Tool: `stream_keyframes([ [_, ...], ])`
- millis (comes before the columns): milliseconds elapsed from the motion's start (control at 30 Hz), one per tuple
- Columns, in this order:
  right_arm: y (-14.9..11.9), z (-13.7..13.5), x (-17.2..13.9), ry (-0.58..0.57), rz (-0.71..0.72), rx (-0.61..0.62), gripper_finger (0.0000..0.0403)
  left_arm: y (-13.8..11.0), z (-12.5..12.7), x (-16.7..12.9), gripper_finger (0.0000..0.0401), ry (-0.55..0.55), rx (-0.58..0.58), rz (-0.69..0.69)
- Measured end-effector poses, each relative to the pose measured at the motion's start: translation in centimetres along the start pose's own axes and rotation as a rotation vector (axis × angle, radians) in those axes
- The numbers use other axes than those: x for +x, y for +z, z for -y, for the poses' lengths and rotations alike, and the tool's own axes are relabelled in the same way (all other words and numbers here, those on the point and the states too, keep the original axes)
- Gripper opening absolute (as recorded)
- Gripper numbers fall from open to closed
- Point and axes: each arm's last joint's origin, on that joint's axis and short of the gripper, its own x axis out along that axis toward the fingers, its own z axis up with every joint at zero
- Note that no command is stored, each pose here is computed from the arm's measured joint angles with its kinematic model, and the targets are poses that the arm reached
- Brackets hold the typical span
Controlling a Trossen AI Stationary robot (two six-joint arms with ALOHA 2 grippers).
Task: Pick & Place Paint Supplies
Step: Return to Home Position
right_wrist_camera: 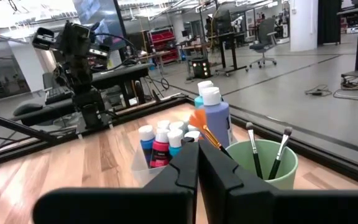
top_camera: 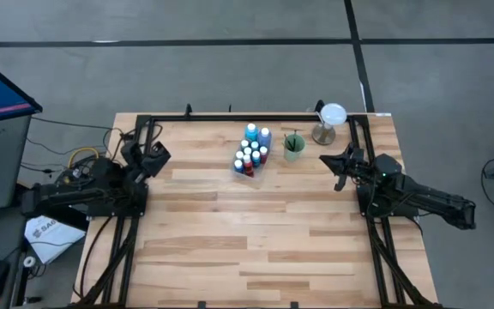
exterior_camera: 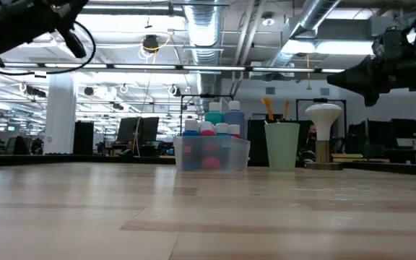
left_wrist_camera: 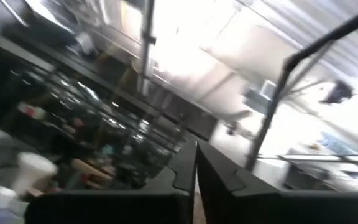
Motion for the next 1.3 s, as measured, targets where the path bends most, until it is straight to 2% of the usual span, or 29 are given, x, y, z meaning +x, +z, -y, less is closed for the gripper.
stream_keyframes([
  [167,0.0,0.0,0.0,0.0,0.0,0.0,0.0006,-0.3,-0.1,-0.2,0.0001,0.002,-0.085,-0.056],
  [300,0.0,0.0,0.0,0.0,0.0,0.0,0.0006,-1.6,-0.9,-0.4,0.0001,0.069,-0.139,-0.211],
  [400,0.0,0.0,0.0,0.0,0.0,0.0,0.0006,-1.9,-0.5,-0.4,0.0001,-0.03,-0.063,-0.313],
  [467,0.0,0.0,0.0,0.0,0.0,0.0,0.0006,-1.4,-0.1,0.0,0.0,-0.062,0.005,-0.322],
  [533,0.0,0.0,0.0,0.0,0.0,0.0,0.0006,-1.2,-0.1,0.3,0.0,0.015,0.001,-0.375],
  [633,0.0,0.0,0.0,0.0,0.0,0.0,0.0006,-1.6,-0.6,0.1,0.0,0.242,-0.093,-0.548],
  [733,0.0,0.0,0.0,0.0,-0.001,0.0,0.0006,-1.3,-0.5,-0.4,0.0,0.41,-0.065,-0.662],
  [867,0.0,0.0,0.0,0.0,-0.001,0.0,0.0006,-1.0,-0.4,-0.4,0.0,0.456,0.138,-0.648],
  [1000,0.0,0.0,0.0,0.0,-0.001,0.0,0.0006,-1.3,-0.2,-0.2,0.0,0.406,0.268,-0.563],
  [1067,0.0,0.0,0.0,0.0,-0.001,0.0,0.0006,-1.7,-0.2,-0.3,0.0,0.356,0.277,-0.519],
  [1300,0.0,0.0,0.0,0.0,-0.001,0.0,0.0006,-4.4,-0.9,-2.3,0.0,0.257,0.227,-0.494],
])
